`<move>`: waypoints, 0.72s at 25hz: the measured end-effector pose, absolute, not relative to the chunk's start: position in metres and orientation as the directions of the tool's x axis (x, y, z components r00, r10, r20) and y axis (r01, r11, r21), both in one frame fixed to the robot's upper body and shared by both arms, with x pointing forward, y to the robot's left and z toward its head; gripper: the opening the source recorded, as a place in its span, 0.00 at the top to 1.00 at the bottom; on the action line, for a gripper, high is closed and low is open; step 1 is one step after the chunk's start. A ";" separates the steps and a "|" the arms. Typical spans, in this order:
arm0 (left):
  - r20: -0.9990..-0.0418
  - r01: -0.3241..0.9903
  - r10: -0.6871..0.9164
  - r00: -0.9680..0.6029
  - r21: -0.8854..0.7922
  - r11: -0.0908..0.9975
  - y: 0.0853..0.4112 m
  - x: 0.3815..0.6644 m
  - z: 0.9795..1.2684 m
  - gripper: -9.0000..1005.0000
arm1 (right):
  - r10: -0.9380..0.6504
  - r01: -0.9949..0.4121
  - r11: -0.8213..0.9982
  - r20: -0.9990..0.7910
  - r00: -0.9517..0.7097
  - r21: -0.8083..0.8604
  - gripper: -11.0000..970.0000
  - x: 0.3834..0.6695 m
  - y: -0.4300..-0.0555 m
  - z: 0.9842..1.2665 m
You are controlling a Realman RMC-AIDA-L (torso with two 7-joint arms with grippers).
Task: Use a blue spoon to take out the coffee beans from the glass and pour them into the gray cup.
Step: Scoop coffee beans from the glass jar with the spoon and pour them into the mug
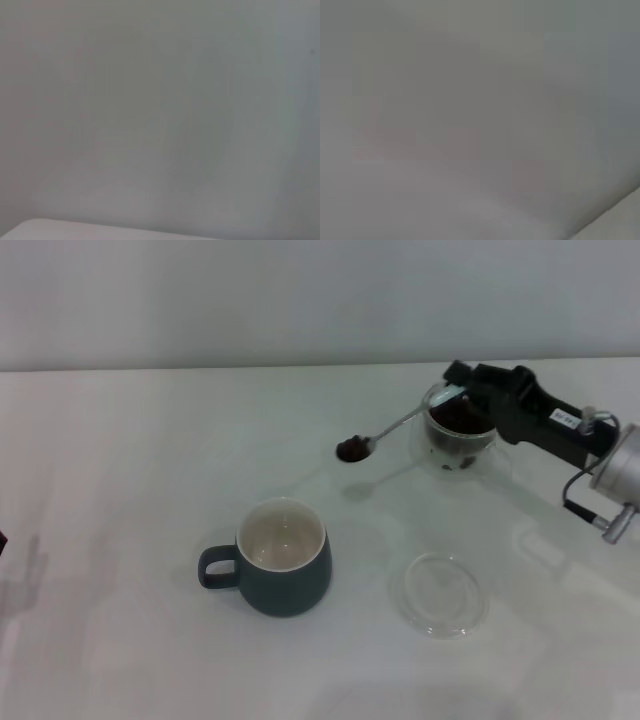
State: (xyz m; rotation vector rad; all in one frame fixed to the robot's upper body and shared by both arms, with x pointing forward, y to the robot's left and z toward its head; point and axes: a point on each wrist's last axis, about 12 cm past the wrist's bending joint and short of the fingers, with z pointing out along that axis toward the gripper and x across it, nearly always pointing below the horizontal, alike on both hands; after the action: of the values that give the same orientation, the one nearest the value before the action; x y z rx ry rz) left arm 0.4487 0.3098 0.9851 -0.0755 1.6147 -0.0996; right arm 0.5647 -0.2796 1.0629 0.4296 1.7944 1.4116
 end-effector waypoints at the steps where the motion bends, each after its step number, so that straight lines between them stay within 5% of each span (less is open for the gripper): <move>1: -0.993 0.012 -0.111 -0.047 -0.111 0.994 0.310 0.448 0.985 0.21 | 0.671 -0.212 0.319 -0.378 -0.638 0.924 0.84 0.564 -0.276 1.063; 18: -0.992 0.014 -0.115 -0.050 -0.116 0.993 0.309 0.448 0.984 0.21 | 0.472 -0.368 0.383 -0.522 -0.710 0.847 0.84 0.567 -0.225 1.064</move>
State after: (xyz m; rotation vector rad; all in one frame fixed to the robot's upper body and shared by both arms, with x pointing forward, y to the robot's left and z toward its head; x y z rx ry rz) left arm 0.4479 0.3087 0.9845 -0.0784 1.6177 -0.1043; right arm 0.5669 -0.2251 1.0635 0.0905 1.8911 1.4163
